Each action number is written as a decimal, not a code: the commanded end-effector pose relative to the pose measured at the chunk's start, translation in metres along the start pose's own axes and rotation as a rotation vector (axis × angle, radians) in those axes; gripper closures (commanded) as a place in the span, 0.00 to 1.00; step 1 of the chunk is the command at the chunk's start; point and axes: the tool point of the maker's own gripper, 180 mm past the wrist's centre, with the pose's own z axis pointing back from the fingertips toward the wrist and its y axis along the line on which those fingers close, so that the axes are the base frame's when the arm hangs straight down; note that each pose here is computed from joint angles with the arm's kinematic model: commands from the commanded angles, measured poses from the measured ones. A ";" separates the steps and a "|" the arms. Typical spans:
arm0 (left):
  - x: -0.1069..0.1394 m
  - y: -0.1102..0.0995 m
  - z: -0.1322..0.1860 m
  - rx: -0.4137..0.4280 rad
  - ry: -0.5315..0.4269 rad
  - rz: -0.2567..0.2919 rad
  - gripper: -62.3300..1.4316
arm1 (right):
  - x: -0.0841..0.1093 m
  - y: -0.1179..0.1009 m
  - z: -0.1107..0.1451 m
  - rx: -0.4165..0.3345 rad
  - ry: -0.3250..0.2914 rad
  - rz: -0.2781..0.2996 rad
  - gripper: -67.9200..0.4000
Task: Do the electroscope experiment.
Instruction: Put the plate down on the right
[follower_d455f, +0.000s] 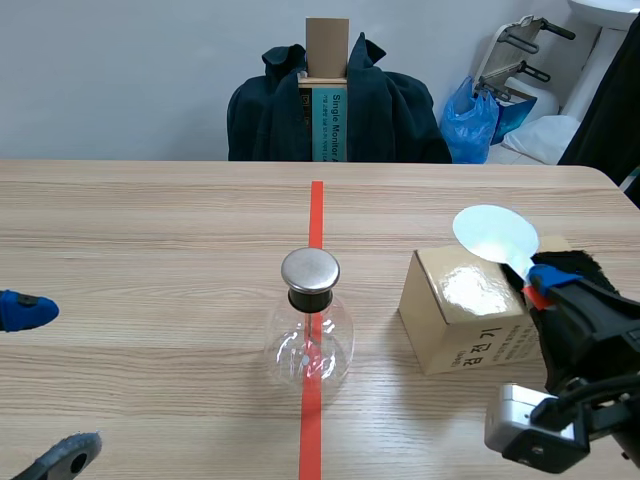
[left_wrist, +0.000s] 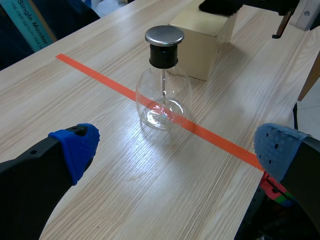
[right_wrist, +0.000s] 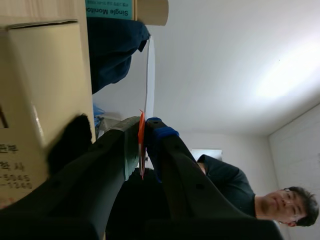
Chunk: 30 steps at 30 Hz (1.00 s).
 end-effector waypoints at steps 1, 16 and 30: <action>0.011 -0.003 -0.002 -0.004 -0.041 0.007 0.00 | 0.000 0.002 -0.004 -0.008 0.011 0.003 0.98; 0.012 -0.003 -0.003 -0.005 -0.045 0.005 0.00 | 0.005 0.047 -0.004 0.095 0.042 -0.005 0.98; 0.013 -0.003 -0.003 -0.004 -0.045 0.004 0.00 | 0.007 0.039 -0.007 0.043 0.042 0.007 0.40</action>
